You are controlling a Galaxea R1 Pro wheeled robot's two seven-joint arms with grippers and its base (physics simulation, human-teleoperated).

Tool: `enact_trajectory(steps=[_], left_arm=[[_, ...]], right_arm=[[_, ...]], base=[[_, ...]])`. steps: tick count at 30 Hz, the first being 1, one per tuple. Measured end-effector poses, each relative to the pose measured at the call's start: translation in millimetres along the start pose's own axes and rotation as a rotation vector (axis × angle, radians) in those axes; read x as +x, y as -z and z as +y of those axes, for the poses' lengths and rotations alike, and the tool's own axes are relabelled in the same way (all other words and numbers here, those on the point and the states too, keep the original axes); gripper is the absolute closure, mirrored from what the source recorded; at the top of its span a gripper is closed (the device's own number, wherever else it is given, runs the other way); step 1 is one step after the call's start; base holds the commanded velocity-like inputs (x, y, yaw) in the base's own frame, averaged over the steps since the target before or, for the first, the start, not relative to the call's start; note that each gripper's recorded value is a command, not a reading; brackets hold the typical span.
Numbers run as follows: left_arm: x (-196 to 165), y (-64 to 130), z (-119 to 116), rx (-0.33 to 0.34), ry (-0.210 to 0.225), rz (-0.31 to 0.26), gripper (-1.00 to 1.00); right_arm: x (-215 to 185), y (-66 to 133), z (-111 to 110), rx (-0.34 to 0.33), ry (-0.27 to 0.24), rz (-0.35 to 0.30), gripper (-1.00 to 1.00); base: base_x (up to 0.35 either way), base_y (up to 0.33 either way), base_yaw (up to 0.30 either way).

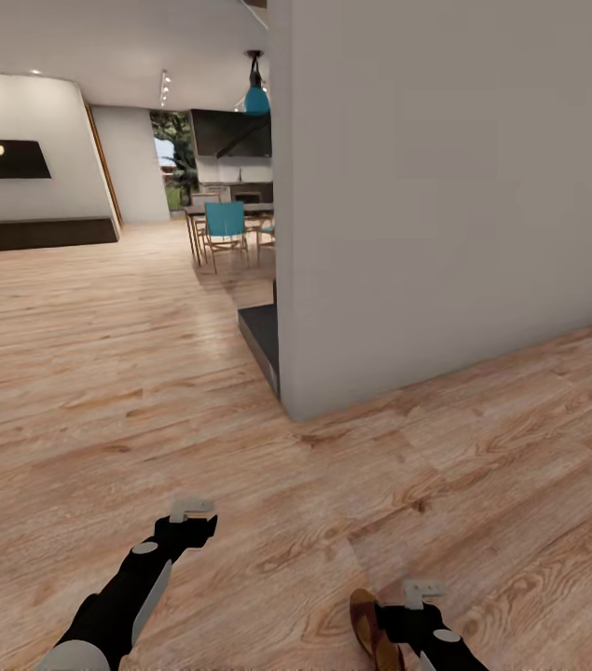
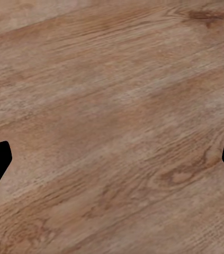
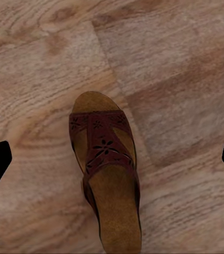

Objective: Pick up the two gym shoes and the two sandals from the corridor floor and place them onto the hallstand (shoe rack) in the corridor, making sure they are on the rack and not on the floor. Arrange them so the two gym shoes are next to each other and the two sandals are next to each other.

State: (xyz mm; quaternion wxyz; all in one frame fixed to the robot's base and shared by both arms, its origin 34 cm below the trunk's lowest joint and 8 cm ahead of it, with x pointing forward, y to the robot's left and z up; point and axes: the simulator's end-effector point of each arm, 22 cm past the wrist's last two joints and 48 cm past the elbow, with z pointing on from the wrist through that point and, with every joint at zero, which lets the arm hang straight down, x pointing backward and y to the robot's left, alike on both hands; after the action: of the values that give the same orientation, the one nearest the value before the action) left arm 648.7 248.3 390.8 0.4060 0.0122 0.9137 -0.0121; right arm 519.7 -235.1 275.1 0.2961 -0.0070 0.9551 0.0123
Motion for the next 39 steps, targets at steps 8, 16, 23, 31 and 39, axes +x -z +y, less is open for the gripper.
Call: enact_trajectory(steps=[8,16,23,31,39], left_arm=[[-20,-3.6,-1,0.009,0.037,-0.074,-1.00],[-9,-12.1,-2,0.019,0.080,-0.087,-1.00],[11,-22.2,-2,0.019,0.085,-0.078,-1.00],[36,-35.1,-2,0.018,0.088,-0.031,-1.00],[62,-46.8,-2,0.017,0.090,0.014,-1.00]], right_arm=[[16,-12.1,-1,0.001,0.000,0.003,-1.00],[32,-25.3,-4,0.004,0.000,0.008,-1.00],[49,-37.7,-6,0.007,0.000,0.017,-1.00],[71,-46.1,-7,0.007,-0.001,0.062,-1.00],[94,-53.5,-7,0.007,-0.002,0.107,-1.00]], base=[[0.000,0.000,0.000],[0.000,0.000,0.000],[0.000,0.000,0.000],[0.000,0.000,0.000],[0.000,0.000,0.000]])
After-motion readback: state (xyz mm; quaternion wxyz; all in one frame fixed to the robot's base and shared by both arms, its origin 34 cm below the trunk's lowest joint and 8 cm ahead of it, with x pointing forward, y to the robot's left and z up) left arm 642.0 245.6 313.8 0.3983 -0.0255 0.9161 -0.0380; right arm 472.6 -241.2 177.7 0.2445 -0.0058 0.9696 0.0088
